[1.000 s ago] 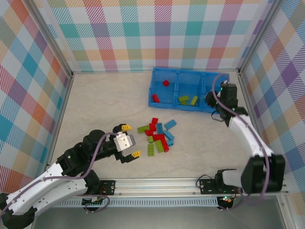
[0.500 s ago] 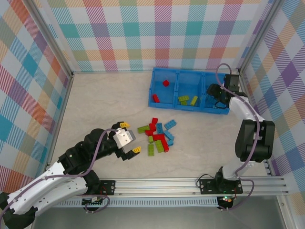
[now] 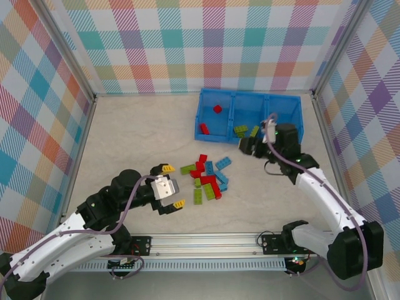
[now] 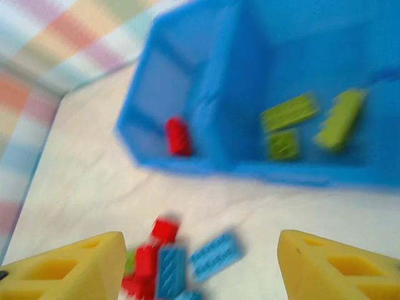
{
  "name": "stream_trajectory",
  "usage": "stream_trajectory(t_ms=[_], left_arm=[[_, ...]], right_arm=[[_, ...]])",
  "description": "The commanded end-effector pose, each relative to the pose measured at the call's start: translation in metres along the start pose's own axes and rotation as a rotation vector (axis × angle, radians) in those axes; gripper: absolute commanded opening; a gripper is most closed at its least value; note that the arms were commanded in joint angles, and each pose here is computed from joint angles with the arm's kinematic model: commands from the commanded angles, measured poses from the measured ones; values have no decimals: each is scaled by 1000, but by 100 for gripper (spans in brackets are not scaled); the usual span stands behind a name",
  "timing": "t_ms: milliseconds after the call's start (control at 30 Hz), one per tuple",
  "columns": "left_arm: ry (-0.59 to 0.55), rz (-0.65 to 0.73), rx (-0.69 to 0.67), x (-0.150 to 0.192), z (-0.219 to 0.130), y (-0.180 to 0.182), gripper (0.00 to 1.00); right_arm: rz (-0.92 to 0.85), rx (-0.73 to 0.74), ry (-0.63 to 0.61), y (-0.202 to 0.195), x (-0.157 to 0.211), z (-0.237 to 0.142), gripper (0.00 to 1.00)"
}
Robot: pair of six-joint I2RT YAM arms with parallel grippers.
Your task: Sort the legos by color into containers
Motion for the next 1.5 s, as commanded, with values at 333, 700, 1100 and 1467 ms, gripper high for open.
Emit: stream_trajectory(t_ms=[333,700,1100,1467], left_arm=[[50,84,190,16,9,-25,100],[55,75,186,17,11,-24,100],[46,78,177,14,10,-23,100],[-16,-133,-114,-5,-4,23,100]], right_arm=[[-253,-20,459,16,107,88,67],[-282,152,538,-18,132,128,47],[-283,133,307,-1,100,88,26],[-176,386,-235,-24,-15,-3,22]])
Point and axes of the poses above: each hand's point on the last joint's axis, 136 mm out from that joint toward the fingers, its own z axis out along the fingers, its own y axis along the line the jaws close on, x = y × z, the point moved 4 cm from there along -z, back along the fingers, and after that the axes turned 3 degrees about -z, right-handed, at the moved point
